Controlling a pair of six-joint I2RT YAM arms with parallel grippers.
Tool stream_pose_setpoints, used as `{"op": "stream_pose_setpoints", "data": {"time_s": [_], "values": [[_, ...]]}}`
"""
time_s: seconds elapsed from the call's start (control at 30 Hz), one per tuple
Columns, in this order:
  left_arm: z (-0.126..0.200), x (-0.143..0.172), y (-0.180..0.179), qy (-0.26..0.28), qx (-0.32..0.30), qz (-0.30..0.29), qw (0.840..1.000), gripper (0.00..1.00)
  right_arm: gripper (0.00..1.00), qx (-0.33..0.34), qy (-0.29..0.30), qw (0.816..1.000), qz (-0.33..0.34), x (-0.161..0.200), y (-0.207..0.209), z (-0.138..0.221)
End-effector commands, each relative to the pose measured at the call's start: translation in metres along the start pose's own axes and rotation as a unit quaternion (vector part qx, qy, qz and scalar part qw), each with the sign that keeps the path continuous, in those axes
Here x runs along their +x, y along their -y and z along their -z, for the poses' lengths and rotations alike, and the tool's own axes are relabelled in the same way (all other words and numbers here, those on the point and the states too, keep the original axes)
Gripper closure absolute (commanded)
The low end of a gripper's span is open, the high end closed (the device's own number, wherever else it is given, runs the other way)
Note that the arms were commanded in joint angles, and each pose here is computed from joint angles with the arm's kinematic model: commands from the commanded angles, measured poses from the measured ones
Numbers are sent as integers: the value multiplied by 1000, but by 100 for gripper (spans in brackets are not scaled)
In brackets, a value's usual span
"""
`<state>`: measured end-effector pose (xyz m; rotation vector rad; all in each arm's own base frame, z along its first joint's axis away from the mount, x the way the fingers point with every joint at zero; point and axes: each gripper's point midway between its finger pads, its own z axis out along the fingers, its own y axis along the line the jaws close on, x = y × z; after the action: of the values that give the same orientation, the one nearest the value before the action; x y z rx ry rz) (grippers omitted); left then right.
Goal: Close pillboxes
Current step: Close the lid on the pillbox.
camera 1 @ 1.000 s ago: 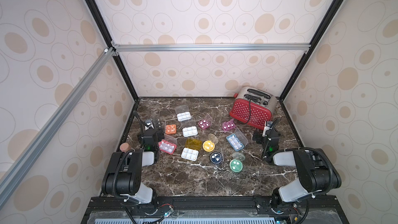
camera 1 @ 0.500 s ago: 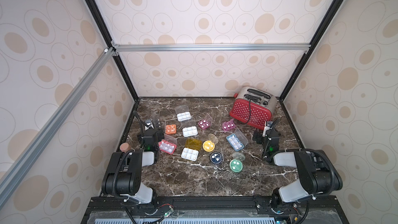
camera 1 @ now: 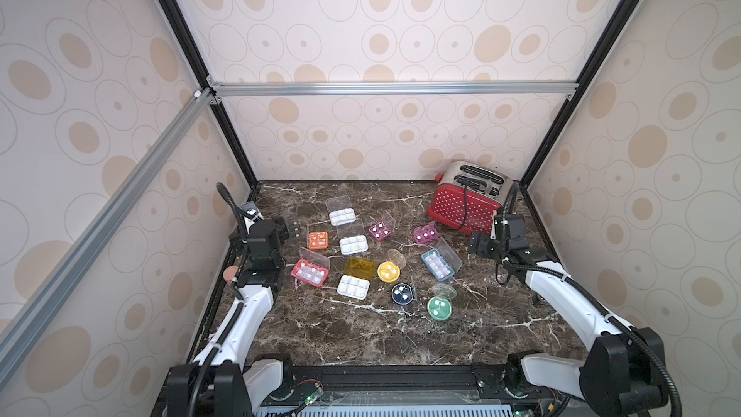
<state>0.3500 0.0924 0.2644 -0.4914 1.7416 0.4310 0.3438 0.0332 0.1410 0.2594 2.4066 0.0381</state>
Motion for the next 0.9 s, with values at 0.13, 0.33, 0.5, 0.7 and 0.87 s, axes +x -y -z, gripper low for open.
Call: {"op": "stream_pose_setpoints", "data": {"time_s": [0.13, 0.33, 0.5, 0.7, 0.87], "values": [[78, -37, 13, -99, 74, 10, 992, 1, 1, -28, -164, 986, -8, 81, -19, 33], [145, 23, 78, -239, 245, 2, 940, 1, 4, -75, -217, 973, 1, 108, -35, 65], [193, 89, 143, -319, 334, -62, 885, 1, 19, -125, -238, 963, 5, 120, -53, 80], [269, 132, 223, -376, 475, -4, 796, 1, 24, -156, -234, 960, -2, 118, -65, 83], [316, 179, 266, -427, 511, 26, 745, 12, 35, -161, -236, 958, -23, 119, -69, 78]]}}
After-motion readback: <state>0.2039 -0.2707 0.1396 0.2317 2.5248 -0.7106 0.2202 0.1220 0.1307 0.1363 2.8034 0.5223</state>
